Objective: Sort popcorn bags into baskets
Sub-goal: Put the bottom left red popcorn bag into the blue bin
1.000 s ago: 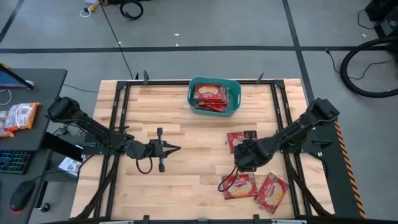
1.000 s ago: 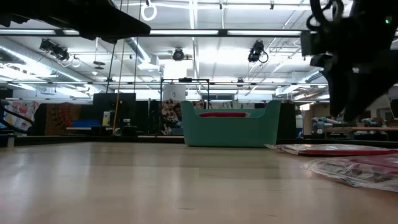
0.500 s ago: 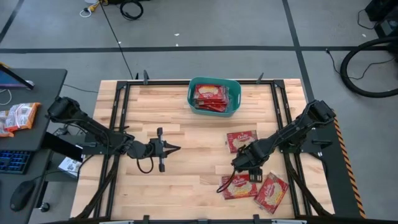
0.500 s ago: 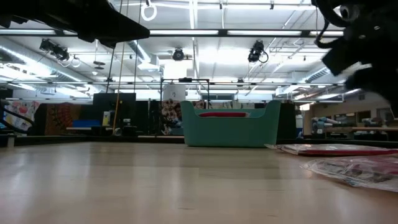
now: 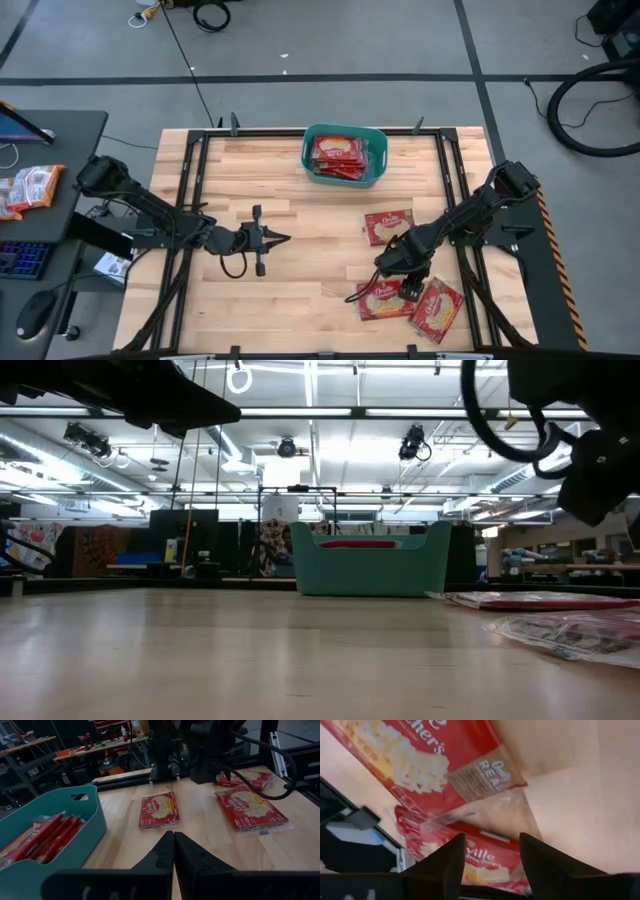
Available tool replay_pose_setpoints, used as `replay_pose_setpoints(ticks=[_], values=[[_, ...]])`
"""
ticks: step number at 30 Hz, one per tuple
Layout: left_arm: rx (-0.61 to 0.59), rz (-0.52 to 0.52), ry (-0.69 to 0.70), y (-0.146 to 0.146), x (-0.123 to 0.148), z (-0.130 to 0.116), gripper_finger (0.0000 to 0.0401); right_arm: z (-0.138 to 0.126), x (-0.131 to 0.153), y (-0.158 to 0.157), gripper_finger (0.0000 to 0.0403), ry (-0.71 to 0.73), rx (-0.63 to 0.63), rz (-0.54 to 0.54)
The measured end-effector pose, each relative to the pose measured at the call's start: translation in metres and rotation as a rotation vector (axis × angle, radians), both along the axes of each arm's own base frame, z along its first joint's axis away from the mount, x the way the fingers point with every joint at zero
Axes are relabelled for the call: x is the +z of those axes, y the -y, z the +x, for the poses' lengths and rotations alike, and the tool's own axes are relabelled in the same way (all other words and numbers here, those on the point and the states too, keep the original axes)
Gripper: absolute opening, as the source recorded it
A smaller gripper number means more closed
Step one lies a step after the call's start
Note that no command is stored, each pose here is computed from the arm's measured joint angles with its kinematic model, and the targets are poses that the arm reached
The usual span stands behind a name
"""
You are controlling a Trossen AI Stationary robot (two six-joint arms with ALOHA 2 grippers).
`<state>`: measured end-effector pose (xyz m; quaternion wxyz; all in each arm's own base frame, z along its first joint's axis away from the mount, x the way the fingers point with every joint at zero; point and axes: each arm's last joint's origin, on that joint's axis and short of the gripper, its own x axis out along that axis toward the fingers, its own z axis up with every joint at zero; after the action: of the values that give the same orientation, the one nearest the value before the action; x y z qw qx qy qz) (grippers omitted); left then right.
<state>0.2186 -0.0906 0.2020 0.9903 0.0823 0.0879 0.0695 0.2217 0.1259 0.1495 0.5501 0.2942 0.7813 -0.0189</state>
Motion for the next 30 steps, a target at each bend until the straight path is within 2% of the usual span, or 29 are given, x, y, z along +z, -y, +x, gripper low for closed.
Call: replay_pose_setpoints(ticks=[7, 14, 20, 24, 30], values=[[0.000, 0.003, -0.007, 0.000, -0.001, 0.000, 0.0014, -0.005, -0.018, 0.008, 0.0189, 0.016, -0.022, 0.044], [0.000, 0.009, -0.020, 0.000, -0.002, 0.000, 0.0014, -0.002, -0.028, 0.009, 0.0189, 0.084, -0.049, 0.149], [0.000, 0.009, -0.019, 0.000, -0.002, 0.000, 0.0014, 0.001, -0.028, 0.013, 0.0185, 0.100, -0.080, 0.123], [0.000, 0.009, -0.020, 0.000, -0.002, 0.000, 0.0014, 0.001, -0.028, 0.015, 0.0161, 0.081, -0.123, 0.099], [0.000, 0.008, -0.019, 0.000, -0.002, 0.000, 0.0014, -0.002, -0.030, 0.018, 0.0102, 0.038, -0.174, 0.033]])
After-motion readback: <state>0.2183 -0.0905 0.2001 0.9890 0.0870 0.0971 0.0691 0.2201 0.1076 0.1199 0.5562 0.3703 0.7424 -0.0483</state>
